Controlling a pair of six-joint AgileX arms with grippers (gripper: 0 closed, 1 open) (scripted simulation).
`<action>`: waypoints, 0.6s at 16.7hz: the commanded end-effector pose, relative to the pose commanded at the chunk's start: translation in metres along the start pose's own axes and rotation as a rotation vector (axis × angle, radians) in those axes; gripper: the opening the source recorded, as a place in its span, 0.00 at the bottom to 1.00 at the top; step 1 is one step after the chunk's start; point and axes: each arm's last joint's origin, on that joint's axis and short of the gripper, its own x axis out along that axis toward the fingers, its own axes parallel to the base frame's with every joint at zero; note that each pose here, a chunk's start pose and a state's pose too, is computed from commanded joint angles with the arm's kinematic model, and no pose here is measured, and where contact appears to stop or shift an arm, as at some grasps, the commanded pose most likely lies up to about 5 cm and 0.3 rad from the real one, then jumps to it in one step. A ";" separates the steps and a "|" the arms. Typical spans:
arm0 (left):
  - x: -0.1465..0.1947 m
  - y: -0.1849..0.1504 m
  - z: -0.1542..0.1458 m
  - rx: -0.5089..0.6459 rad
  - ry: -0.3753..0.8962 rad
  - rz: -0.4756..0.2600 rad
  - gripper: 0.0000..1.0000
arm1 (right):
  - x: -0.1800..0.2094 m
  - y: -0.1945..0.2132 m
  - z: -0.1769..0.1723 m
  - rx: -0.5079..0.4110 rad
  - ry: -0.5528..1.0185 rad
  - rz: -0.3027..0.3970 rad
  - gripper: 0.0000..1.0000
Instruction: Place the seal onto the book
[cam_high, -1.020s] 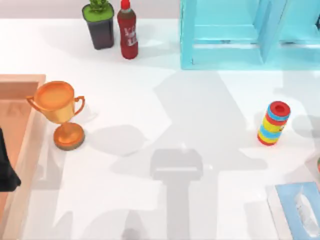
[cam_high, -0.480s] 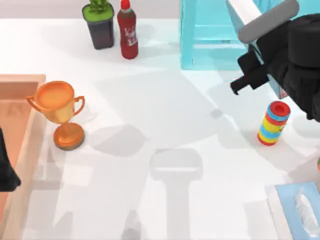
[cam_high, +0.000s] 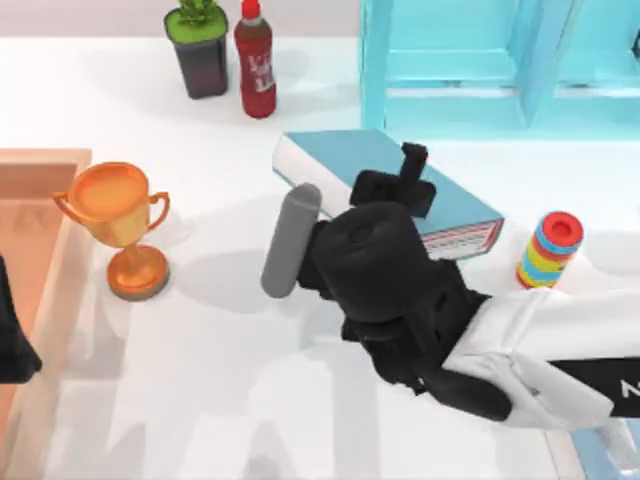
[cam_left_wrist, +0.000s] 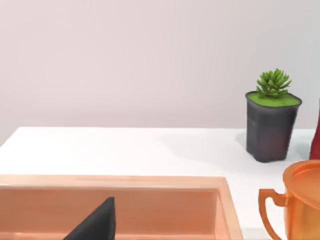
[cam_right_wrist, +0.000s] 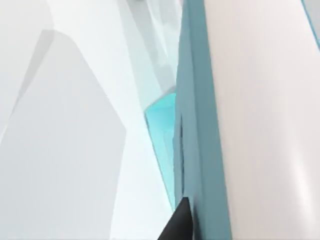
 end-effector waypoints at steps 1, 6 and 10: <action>0.000 0.000 0.000 0.000 0.000 0.000 1.00 | -0.008 0.011 0.007 -0.057 -0.002 -0.009 0.00; 0.000 0.000 0.000 0.000 0.000 0.000 1.00 | -0.040 0.051 0.032 -0.244 -0.010 -0.062 0.00; 0.000 0.000 0.000 0.000 0.000 0.000 1.00 | -0.050 0.059 0.038 -0.285 -0.014 -0.085 0.00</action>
